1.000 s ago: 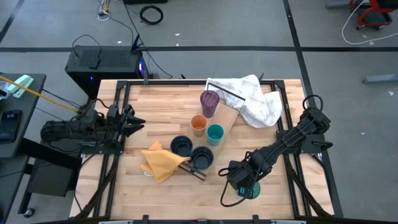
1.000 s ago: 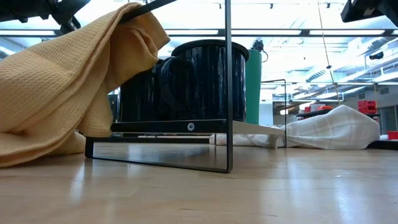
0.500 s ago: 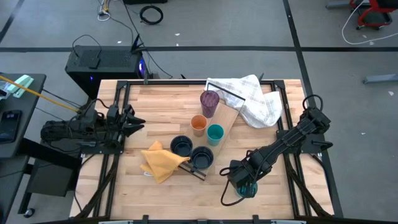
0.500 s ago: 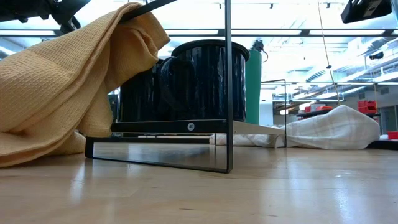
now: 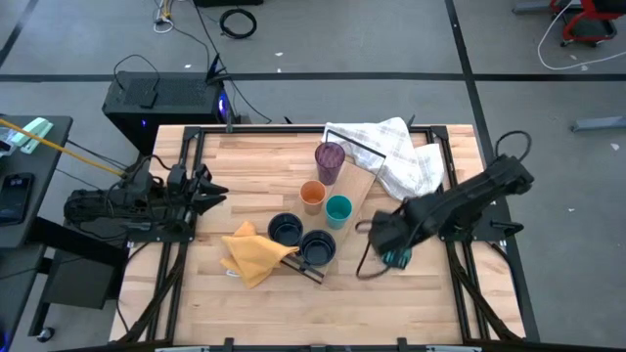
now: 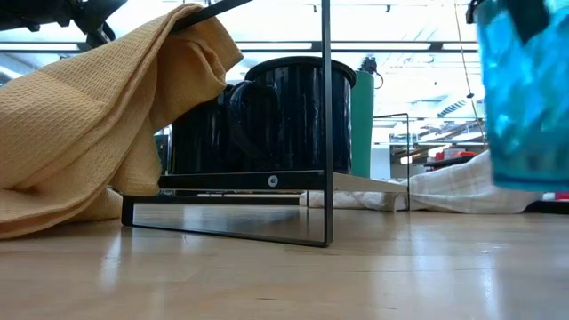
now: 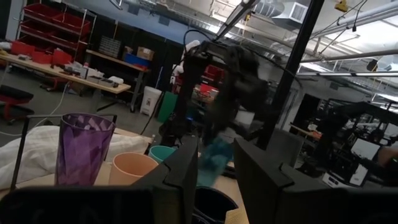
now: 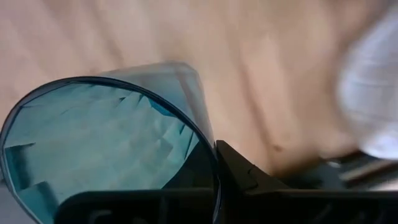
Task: Stack small to large cups/mugs on shelf
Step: Put the blue cup on the shelf
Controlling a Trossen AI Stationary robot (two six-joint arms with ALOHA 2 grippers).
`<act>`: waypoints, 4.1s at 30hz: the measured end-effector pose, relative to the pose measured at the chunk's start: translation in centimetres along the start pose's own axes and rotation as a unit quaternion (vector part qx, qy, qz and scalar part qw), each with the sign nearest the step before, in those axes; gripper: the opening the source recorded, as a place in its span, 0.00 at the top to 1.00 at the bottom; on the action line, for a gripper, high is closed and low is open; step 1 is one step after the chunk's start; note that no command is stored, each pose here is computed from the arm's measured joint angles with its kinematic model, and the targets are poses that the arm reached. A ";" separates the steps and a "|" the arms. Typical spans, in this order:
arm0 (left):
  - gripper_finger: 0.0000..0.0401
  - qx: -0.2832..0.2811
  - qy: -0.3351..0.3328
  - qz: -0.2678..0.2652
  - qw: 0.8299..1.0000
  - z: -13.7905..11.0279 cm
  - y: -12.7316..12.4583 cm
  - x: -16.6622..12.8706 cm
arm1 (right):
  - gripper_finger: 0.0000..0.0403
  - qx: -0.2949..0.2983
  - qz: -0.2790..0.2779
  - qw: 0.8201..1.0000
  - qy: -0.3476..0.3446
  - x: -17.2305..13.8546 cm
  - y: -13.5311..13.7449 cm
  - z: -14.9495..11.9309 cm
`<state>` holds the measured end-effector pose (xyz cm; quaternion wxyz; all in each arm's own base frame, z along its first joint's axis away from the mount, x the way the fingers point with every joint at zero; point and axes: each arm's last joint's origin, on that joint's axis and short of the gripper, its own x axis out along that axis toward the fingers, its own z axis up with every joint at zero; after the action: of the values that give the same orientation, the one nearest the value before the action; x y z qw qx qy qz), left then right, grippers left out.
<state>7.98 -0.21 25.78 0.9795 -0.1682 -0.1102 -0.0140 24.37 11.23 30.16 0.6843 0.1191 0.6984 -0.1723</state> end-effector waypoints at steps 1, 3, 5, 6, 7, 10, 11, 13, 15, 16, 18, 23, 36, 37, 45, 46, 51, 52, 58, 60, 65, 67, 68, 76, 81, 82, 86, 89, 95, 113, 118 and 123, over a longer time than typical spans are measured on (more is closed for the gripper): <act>0.73 0.000 -0.001 0.000 1.000 0.0 0.0 0.0 | 0.99 0.009 -0.008 1.000 -0.006 -0.5 -0.9 -0.1; 0.73 0.000 -0.001 0.000 1.000 0.0 0.0 0.0 | 0.99 0.030 -0.016 0.999 -0.022 -1.6 -2.8 -0.4; 0.73 0.000 -0.002 0.000 1.000 0.0 0.0 0.0 | 0.99 0.056 -0.005 0.997 -0.054 -2.7 -4.6 -0.3; 0.73 0.000 -0.002 -0.001 1.000 0.0 0.0 0.0 | 0.99 0.069 -0.003 0.995 -0.071 -3.2 -5.5 -0.4; 0.73 0.000 -0.002 0.000 1.000 0.0 0.0 0.0 | 0.99 0.084 -0.003 0.993 -0.084 -3.7 -6.4 -0.4; 0.73 0.000 -0.004 -0.001 1.000 0.1 0.0 0.0 | 0.99 0.124 -0.006 0.985 -0.121 -4.8 -9.2 -0.5; 0.73 -0.001 -0.005 -0.002 1.000 0.1 0.0 0.0 | 0.99 0.135 -0.007 0.982 -0.130 -5.0 -10.0 -0.5; 0.73 -0.001 -0.005 -0.002 1.000 0.1 0.0 0.0 | 0.99 0.148 -0.010 0.979 -0.139 -5.4 -11.5 -0.4; 0.73 -0.003 -0.005 -0.002 1.000 0.1 0.0 0.0 | 0.99 0.158 -0.015 0.977 -0.145 -5.6 -12.7 -0.3; 0.73 -0.003 -0.005 -0.002 1.000 0.1 0.0 0.0 | 0.99 0.161 -0.016 0.976 -0.145 -5.6 -13.3 -0.2; 0.73 -0.004 -0.005 -0.002 1.000 0.1 0.0 0.0 | 0.99 0.166 -0.022 0.975 -0.143 -5.6 -14.2 0.0; 0.73 -0.004 -0.005 -0.002 1.000 0.1 0.0 0.0 | 0.99 0.165 -0.014 0.978 -0.130 -5.2 -15.5 1.1; 0.73 -0.002 -0.005 -0.001 1.000 0.1 0.0 0.0 | 0.99 0.116 0.075 0.989 -0.059 -3.0 -17.3 4.7; 0.73 -0.002 -0.005 -0.001 1.000 0.1 0.0 0.0 | 0.99 0.122 0.076 0.988 -0.064 -3.0 -17.5 5.0; 0.73 -0.001 -0.005 -0.001 1.000 0.1 0.0 0.0 | 0.99 0.203 0.094 0.972 -0.078 -2.7 -18.5 6.0; 0.73 -0.001 -0.005 -0.001 1.000 0.1 0.0 0.0 | 0.99 0.214 0.095 0.969 -0.078 -2.7 -18.5 6.0; 0.73 0.000 -0.005 -0.001 1.000 0.1 0.0 0.0 | 0.99 0.279 0.105 0.951 -0.082 -2.7 -18.5 6.3; 0.73 0.000 -0.005 -0.001 1.000 0.1 0.0 0.0 | 0.99 0.290 0.105 0.948 -0.080 -2.7 -18.6 6.2; 0.73 0.000 -0.005 -0.001 1.000 0.1 0.0 0.0 | 0.99 0.357 0.110 0.925 -0.071 -2.5 -18.8 6.5; 0.73 0.000 -0.005 -0.001 1.000 0.1 0.0 0.0 | 0.99 0.373 0.110 0.919 -0.069 -2.5 -18.9 6.6; 0.73 0.001 -0.005 -0.001 1.000 0.1 0.0 0.0 | 0.99 0.407 0.115 0.904 -0.070 -2.3 -18.9 7.0; 0.73 0.003 -0.005 -0.001 1.000 0.1 0.0 0.0 | 0.99 0.416 0.119 0.898 -0.077 -2.2 -18.9 7.4; 0.73 0.005 -0.005 -0.001 1.000 0.1 0.0 0.0 | 0.99 0.420 0.118 0.897 -0.073 -2.1 -18.9 7.4; 0.73 0.005 -0.005 -0.001 1.000 0.1 0.0 0.0 | 0.99 0.440 0.115 0.889 -0.045 -0.9 -19.2 8.6; 0.73 0.007 -0.005 -0.001 1.000 0.1 0.0 0.0 | 0.99 0.436 0.113 0.892 -0.026 0.0 -19.0 9.4; 0.73 0.009 -0.005 -0.001 1.000 0.1 0.0 0.0 | 0.99 0.435 0.112 0.893 -0.024 0.1 -19.0 9.5; 0.73 0.010 -0.005 -0.001 1.000 0.1 0.0 0.0 | 0.99 0.431 0.115 0.894 -0.027 0.2 -19.0 9.7; 0.73 0.011 -0.005 -0.001 1.000 0.1 0.0 0.0 | 0.99 0.434 0.119 0.892 -0.034 0.2 -19.2 9.8; 0.73 0.013 -0.005 -0.001 1.000 0.1 0.0 0.0 | 0.99 0.433 0.119 0.893 -0.041 0.1 -19.4 9.9; 0.73 0.013 -0.006 -0.001 1.000 0.1 0.0 0.0 | 0.99 0.420 0.123 0.897 -0.054 0.1 -19.6 10.1; 0.73 0.014 -0.006 -0.002 1.000 0.1 0.0 0.0 | 0.99 0.419 0.123 0.898 -0.054 0.1 -19.6 10.1; 0.73 0.014 -0.006 -0.001 1.000 0.1 0.0 0.0 | 0.99 0.417 0.113 0.900 -0.059 0.1 -19.6 10.1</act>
<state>7.96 -0.21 25.89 0.9810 -0.1548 -0.1161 -0.0130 25.74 -10.72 31.56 0.6270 0.4611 0.5032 -0.3756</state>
